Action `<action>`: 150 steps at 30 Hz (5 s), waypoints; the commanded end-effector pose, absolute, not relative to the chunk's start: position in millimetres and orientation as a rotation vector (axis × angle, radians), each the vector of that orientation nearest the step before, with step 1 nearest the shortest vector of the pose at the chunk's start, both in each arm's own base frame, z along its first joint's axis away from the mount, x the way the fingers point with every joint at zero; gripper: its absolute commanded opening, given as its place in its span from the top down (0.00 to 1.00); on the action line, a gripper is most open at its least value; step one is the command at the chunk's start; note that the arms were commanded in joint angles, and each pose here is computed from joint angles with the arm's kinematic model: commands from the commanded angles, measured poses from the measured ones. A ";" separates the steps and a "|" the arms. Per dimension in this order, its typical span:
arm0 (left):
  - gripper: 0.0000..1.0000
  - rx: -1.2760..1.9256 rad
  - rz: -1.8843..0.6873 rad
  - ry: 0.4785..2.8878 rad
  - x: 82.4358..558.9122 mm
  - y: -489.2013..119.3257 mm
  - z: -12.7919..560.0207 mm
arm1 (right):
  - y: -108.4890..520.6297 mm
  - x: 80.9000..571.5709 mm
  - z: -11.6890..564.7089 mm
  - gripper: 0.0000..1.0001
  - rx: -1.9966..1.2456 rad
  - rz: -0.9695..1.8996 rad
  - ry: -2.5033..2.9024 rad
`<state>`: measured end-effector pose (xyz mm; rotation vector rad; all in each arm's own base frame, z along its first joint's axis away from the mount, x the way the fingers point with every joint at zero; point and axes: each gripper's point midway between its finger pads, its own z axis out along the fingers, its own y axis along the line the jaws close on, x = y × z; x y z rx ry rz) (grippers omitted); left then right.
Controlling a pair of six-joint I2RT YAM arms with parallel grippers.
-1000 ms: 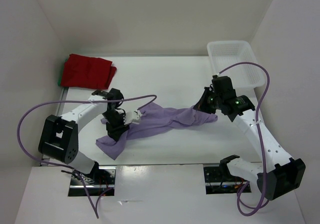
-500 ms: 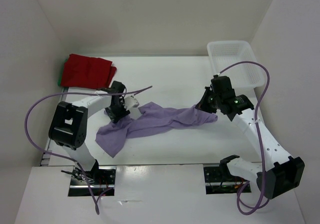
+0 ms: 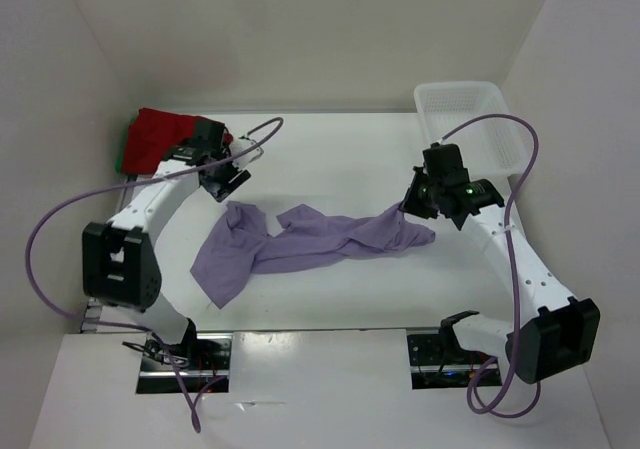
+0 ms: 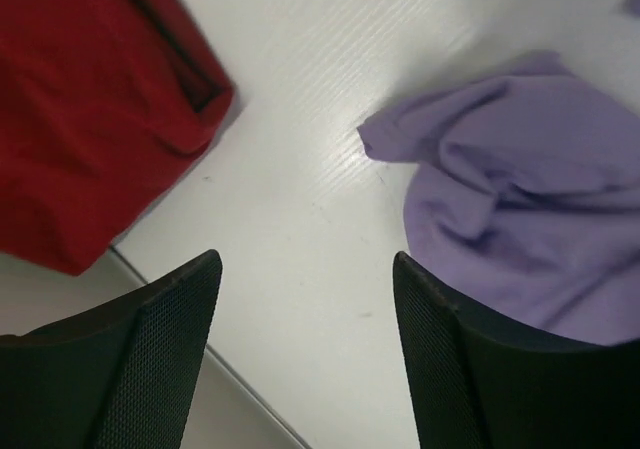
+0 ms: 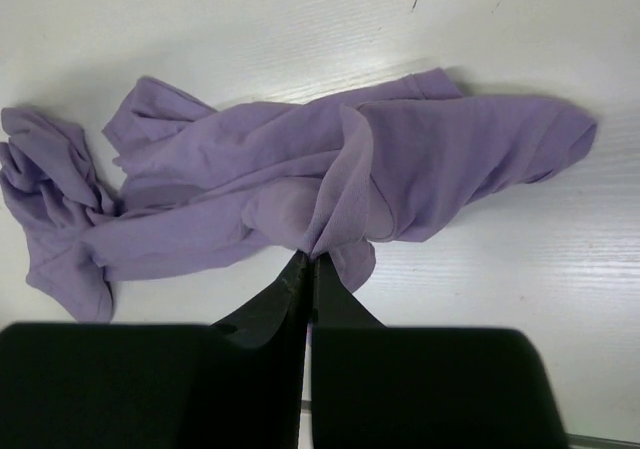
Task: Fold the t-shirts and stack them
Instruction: Flatten out the tshirt
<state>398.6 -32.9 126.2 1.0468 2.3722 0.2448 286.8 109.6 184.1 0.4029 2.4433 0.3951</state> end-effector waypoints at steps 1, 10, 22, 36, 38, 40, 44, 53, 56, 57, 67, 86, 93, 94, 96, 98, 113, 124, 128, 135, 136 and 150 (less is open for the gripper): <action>0.22 1.152 0.184 2.157 363.2 -47.2 209.5 | 101.0 297.5 207.4 1.00 0.387 0.369 2.368; 0.10 2.115 0.074 1.954 205.2 -74.1 109.7 | 102.7 302.5 196.4 1.00 0.394 0.375 2.395; 0.00 2.640 0.056 1.963 139.5 -88.3 40.5 | 100.5 300.5 197.6 1.00 0.398 0.365 2.392; 0.10 2.344 0.455 2.142 229.3 -84.1 -8.3 | 64.6 310.8 196.1 1.00 0.472 0.357 2.359; 0.24 2.246 0.458 2.184 251.0 -84.4 -11.2 | 54.3 312.2 196.2 1.00 0.482 0.350 2.354; 0.30 2.151 0.481 2.179 274.3 -90.0 -5.8 | 52.7 313.8 199.9 1.00 0.475 0.357 2.346; 0.17 1.945 0.505 2.134 326.8 -102.2 23.4 | 49.8 318.6 201.8 1.00 0.476 0.357 2.345; 0.01 1.873 0.226 2.177 272.8 -93.4 67.6 | 40.3 321.8 205.5 1.00 0.504 0.326 2.324; 0.01 1.866 0.154 2.221 252.6 -91.3 70.9 | 41.6 323.8 206.0 1.00 0.490 0.332 2.329; 0.01 1.879 0.132 2.232 247.7 -91.0 69.7 | 41.6 323.8 206.0 1.00 0.490 0.332 2.329; 0.01 1.998 0.430 2.513 225.6 -35.4 13.2 | 40.2 322.5 211.7 1.00 0.493 0.340 2.317; 0.51 1.725 0.264 2.774 222.9 -42.4 -24.2 | 38.0 321.8 214.1 1.00 0.485 0.325 2.308; 0.81 1.627 0.137 2.845 218.1 -40.1 -39.7 | 37.9 319.9 212.8 1.00 0.487 0.323 2.317; 0.81 1.589 0.143 2.822 225.3 -40.4 -35.4 | 37.9 319.9 212.8 1.00 0.487 0.323 2.317; 0.81 1.579 0.087 2.811 226.2 -47.5 -32.9 | 37.9 319.9 212.8 1.00 0.487 0.323 2.317; 0.79 1.557 0.010 2.806 223.5 -53.3 -23.6 | 37.9 319.9 212.8 1.00 0.487 0.323 2.317; 0.16 1.504 0.121 2.674 244.9 -51.4 12.9 | 37.9 315.8 210.5 1.00 0.490 0.322 2.326; 0.41 1.465 0.167 2.887 222.5 -14.1 -29.6 | 37.5 313.9 209.0 1.00 0.481 0.315 2.336; 0.64 1.424 0.071 2.888 228.9 -22.1 -32.0 | 37.5 313.9 209.0 1.00 0.481 0.315 2.336; 1.00 1.336 -0.019 2.784 249.2 -37.2 -4.1 | 39.3 313.9 223.0 1.00 0.470 0.333 2.313; 1.00 1.287 -0.003 2.709 261.6 -39.3 20.8 | 39.3 313.5 232.7 1.00 0.464 0.337 2.293; 1.00 0.785 0.533 1.804 279.5 6.6 414.4 | 11.2 265.3 476.0 1.00 0.399 0.193 1.752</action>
